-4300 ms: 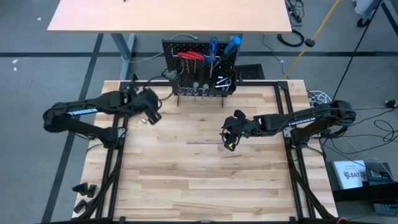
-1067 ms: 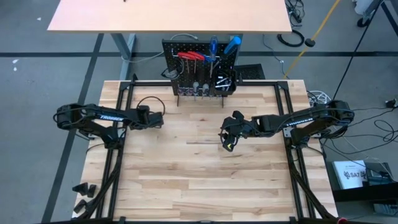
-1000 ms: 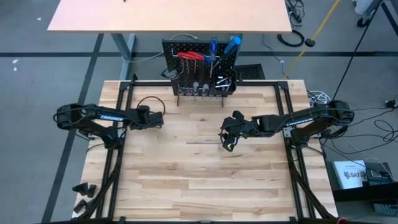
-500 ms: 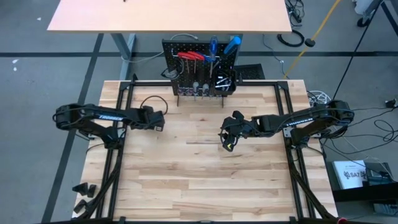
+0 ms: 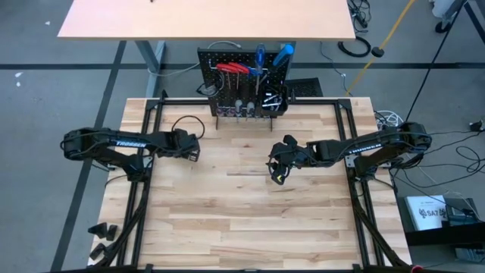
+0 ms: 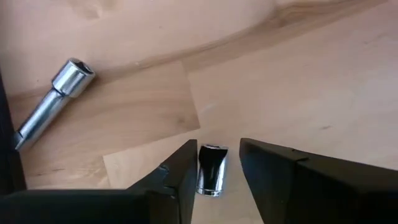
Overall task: Hang tools onto peg board
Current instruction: Put the socket wrench into the black bin on the peg board
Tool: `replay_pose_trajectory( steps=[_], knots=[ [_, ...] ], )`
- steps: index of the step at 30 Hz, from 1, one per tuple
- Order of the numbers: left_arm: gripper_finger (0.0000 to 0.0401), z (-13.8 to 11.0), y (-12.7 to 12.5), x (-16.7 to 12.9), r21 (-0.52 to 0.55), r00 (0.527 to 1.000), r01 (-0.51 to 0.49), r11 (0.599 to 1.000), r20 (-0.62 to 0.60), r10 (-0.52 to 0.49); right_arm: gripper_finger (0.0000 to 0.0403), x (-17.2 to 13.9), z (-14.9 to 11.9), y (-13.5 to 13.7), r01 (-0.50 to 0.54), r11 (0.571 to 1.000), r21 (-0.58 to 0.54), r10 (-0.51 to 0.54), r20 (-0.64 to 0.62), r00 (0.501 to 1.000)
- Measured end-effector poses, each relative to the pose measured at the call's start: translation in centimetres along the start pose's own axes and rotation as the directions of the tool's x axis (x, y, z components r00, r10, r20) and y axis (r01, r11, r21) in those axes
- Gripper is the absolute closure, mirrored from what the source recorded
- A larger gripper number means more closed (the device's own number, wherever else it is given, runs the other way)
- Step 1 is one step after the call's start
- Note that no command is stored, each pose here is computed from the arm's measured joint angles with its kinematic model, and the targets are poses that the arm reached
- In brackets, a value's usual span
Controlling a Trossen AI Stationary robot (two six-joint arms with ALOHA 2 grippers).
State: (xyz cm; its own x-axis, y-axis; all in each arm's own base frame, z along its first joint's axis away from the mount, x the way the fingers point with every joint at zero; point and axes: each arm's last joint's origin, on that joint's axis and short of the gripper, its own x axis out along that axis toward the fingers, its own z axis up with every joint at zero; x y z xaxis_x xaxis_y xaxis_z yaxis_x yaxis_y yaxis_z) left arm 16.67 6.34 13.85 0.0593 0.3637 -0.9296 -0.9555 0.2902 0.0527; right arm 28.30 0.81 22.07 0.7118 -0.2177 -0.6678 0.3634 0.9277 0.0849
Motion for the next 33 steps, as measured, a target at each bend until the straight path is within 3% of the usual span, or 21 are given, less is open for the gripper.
replay_pose_trajectory(
  steps=[5, 15, 24, 27, 30, 33],
  knots=[
    [0.0256, -0.6, 0.4, 0.5, 0.023, 0.999, 0.000, 1.000, -0.038, 0.001, 0.0254, 0.0, 0.0, 0.0, 0.000, 1.000, 0.000, 0.000, 0.000, 1.000],
    [0.0258, -0.7, 0.5, 0.6, 0.031, 0.999, 0.000, 1.000, -0.039, 0.002, 0.0254, 0.0, 0.0, 0.0, 0.000, 1.000, 0.000, 0.000, 0.000, 1.000],
    [0.0341, -0.6, 0.3, 0.6, 0.078, 0.999, 0.017, 0.997, -0.029, -0.015, 0.0254, 0.0, 0.0, 0.0, 0.000, 1.000, 0.000, 0.000, 0.000, 1.000],
    [0.0344, -0.5, 0.2, 0.6, 0.078, 0.999, 0.031, 0.996, -0.015, -0.030, 0.0254, 0.0, 0.0, 0.0, 0.000, 1.000, 0.000, 0.000, 0.001, 1.000],
    [0.0344, -0.2, -0.4, 0.5, 0.123, 0.992, 0.125, 0.985, -0.021, -0.123, 0.0254, 0.0, 0.2, 0.1, -0.006, 1.000, -0.014, 0.006, 0.016, 1.000],
    [0.0344, 0.1, -1.5, 0.0, 0.173, 0.949, 0.315, 0.933, -0.054, -0.311, 0.0254, -0.1, 0.3, 0.4, -0.021, 0.999, -0.039, 0.022, 0.038, 0.999]
  ],
)
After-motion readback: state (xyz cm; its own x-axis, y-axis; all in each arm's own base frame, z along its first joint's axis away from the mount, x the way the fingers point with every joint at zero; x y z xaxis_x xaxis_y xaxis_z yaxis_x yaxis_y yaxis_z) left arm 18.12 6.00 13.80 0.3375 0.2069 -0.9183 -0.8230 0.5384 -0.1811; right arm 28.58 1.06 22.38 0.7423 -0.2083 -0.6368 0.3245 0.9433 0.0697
